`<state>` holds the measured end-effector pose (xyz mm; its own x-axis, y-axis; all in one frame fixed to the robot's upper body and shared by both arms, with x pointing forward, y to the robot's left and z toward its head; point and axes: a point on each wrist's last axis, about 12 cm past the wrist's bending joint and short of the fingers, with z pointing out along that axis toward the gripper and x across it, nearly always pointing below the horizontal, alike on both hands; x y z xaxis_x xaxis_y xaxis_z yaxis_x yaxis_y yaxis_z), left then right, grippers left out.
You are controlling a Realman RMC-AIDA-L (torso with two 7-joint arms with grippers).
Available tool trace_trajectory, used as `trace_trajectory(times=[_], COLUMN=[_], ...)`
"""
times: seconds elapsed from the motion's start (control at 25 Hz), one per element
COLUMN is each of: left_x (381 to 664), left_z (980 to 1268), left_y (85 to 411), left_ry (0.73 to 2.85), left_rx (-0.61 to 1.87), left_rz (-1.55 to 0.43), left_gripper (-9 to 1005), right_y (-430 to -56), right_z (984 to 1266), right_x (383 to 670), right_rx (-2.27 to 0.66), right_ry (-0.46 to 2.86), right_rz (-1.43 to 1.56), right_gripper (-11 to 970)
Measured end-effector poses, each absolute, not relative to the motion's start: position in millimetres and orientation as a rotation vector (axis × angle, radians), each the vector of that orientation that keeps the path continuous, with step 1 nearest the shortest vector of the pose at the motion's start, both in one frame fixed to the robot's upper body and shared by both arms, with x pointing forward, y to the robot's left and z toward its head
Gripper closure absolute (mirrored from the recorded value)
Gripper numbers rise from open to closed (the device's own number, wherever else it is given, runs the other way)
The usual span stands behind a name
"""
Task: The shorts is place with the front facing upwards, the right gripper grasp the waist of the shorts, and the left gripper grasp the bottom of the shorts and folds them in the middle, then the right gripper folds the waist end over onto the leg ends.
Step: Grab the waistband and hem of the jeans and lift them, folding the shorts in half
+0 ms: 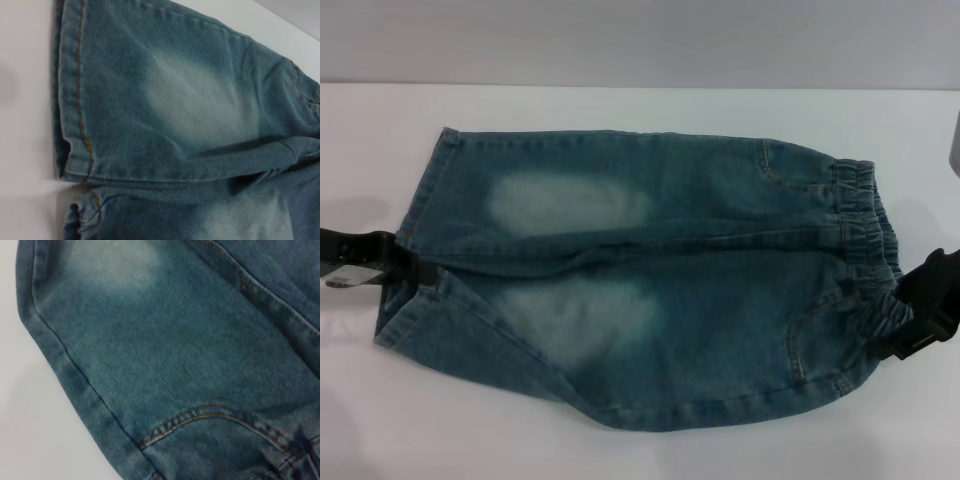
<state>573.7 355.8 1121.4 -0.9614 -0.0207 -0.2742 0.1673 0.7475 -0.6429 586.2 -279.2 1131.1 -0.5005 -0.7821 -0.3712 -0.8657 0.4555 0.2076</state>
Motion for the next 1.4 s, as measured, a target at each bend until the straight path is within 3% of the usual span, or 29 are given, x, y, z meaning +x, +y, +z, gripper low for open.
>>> trace_trajectory(times=[0.16,0.6,1.04,1.4], left_x=[576,580,583,589], left_z=[1123,1126,1131,1141], left_y=[356,361,374,395], left_ry=[2.678,2.652,2.575,2.365], left_rx=[0.118,0.091,-0.01,-0.223], left_rz=[-1.015,-0.998,-0.988,-1.011], left_gripper=[925,920,915,911], right_y=[-278,-283,-300,-333], right_z=[1131,1129,1127,1134], right_x=[587,586,576,565], right_rx=[-1.434,-1.434,-1.272,-0.741], right_ry=[2.479,2.478,2.435,2.114], right_rz=[0.545,0.53,0.639,0.927], right_gripper=[317,779,956,950])
